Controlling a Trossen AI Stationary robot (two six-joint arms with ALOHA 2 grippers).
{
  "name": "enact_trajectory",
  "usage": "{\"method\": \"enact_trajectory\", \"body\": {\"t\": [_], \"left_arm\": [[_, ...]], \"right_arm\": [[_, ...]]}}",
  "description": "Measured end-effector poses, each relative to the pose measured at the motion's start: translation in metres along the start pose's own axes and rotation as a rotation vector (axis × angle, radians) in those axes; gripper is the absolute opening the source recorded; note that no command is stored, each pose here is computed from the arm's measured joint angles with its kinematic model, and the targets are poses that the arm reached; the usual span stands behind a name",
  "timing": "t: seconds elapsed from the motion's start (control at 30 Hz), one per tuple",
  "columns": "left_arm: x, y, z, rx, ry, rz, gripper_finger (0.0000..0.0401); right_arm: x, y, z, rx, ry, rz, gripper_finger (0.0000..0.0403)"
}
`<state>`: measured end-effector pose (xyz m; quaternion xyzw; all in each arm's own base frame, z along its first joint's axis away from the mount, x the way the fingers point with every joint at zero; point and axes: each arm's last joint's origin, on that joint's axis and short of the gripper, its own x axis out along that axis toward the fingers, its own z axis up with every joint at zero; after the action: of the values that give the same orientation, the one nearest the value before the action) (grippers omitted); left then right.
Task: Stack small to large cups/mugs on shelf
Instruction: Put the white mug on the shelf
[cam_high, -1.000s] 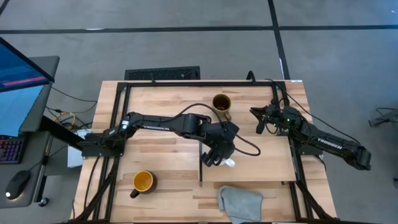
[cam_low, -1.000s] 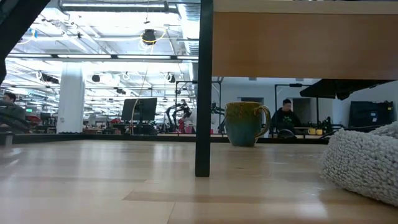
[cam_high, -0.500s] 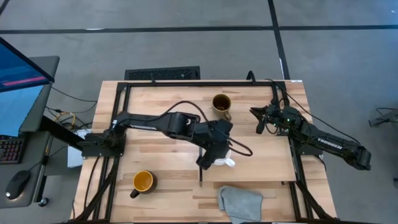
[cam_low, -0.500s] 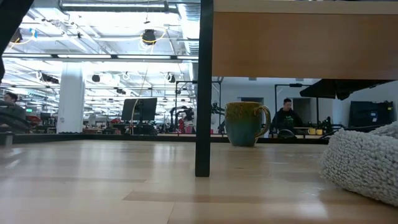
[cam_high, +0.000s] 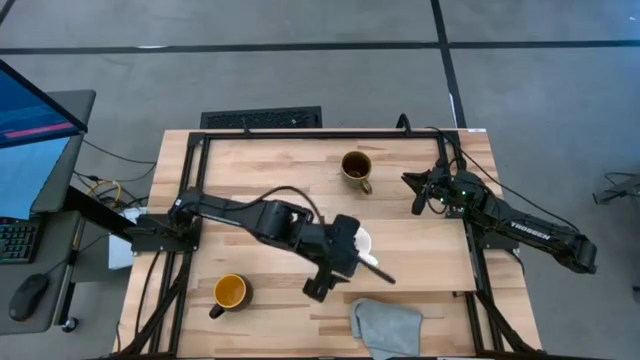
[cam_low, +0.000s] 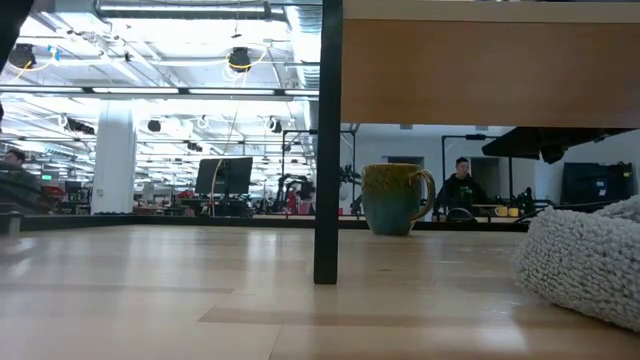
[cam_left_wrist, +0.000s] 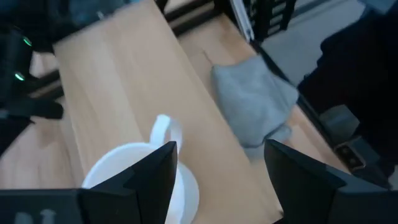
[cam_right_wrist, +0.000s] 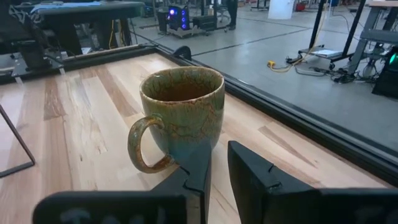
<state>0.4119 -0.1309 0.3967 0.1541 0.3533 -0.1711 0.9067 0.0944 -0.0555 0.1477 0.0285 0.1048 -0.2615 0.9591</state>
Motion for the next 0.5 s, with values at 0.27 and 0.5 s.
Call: {"method": "enact_trajectory", "body": {"t": [0.27, 0.5], "left_arm": [[-0.054, -0.007, 0.007, -0.003, -0.094, 0.051, 0.0233], [-0.084, 0.001, -0.007, -0.015, -0.136, 0.103, 0.0233]], "right_arm": [[0.000, 0.000, 0.000, 0.001, -0.002, 0.000, 0.0076], [0.000, 0.000, 0.000, 0.001, -0.003, 0.000, 0.0076]]}}
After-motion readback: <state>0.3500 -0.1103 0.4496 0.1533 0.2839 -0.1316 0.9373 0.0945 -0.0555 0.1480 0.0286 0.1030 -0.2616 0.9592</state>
